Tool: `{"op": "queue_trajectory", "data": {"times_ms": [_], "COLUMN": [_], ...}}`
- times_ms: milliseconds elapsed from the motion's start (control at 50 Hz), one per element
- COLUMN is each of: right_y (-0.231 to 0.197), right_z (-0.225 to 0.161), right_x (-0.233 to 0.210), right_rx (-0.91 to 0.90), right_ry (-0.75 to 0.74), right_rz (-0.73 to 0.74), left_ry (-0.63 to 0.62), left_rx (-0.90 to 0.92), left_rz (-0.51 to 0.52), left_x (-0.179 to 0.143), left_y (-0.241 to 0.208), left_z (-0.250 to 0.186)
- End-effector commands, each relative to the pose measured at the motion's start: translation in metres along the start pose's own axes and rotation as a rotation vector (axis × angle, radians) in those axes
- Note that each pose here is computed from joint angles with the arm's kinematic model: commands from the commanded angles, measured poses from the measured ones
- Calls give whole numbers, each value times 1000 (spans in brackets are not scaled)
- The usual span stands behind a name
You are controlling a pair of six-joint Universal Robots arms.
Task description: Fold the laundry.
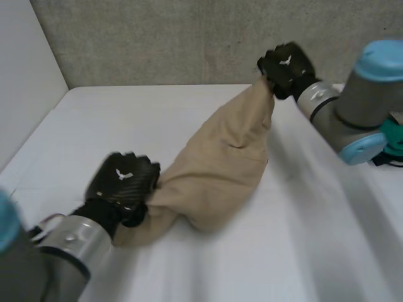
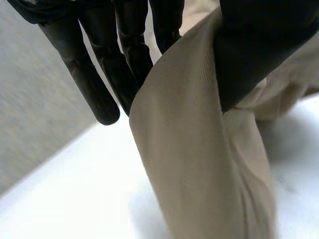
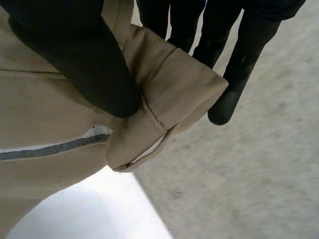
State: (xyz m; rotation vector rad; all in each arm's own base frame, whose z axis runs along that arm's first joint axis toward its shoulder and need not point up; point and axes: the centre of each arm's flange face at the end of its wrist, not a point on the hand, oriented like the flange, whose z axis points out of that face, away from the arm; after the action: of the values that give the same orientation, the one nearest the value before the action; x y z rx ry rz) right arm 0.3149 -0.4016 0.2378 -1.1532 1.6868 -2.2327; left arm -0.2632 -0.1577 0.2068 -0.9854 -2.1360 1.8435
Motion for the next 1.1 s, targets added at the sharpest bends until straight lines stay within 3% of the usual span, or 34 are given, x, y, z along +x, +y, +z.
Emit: {"op": "queue_trajectory", "data": {"times_ms": [20,100,180,300,420,600,680,780,880,1100], "right_y": [60,65,42,-21,-60,-39,-28,-13,6,23], "right_z": [24,28,22,-18,-78,-168,-191,-202,-195,-162], "right_x": [-35,-37,-23,10,23,-22,-53,-79,-99,-123], "right_rx": [-40,-45,-44,-51,-174,-620,-655,-630,-579,-493], "right_ry": [-11,49,89,110,89,-142,-282,-307,-241,-155], "right_rz": [25,18,22,89,158,449,566,645,693,573], "left_ry": [23,-43,-120,-185,-118,-117,-130,-76,-56,-29], "left_rx": [-137,-147,-101,-5,-3,-180,-286,-401,-438,-484], "left_rz": [20,21,9,-36,-123,-384,-480,-542,-556,-542], "left_x": [16,7,-7,-30,-34,-48,-55,-50,-47,-36], "left_y": [42,38,13,-21,-22,4,20,35,45,59], "left_z": [47,58,47,13,-17,-22,-12,-5,10,37]}}
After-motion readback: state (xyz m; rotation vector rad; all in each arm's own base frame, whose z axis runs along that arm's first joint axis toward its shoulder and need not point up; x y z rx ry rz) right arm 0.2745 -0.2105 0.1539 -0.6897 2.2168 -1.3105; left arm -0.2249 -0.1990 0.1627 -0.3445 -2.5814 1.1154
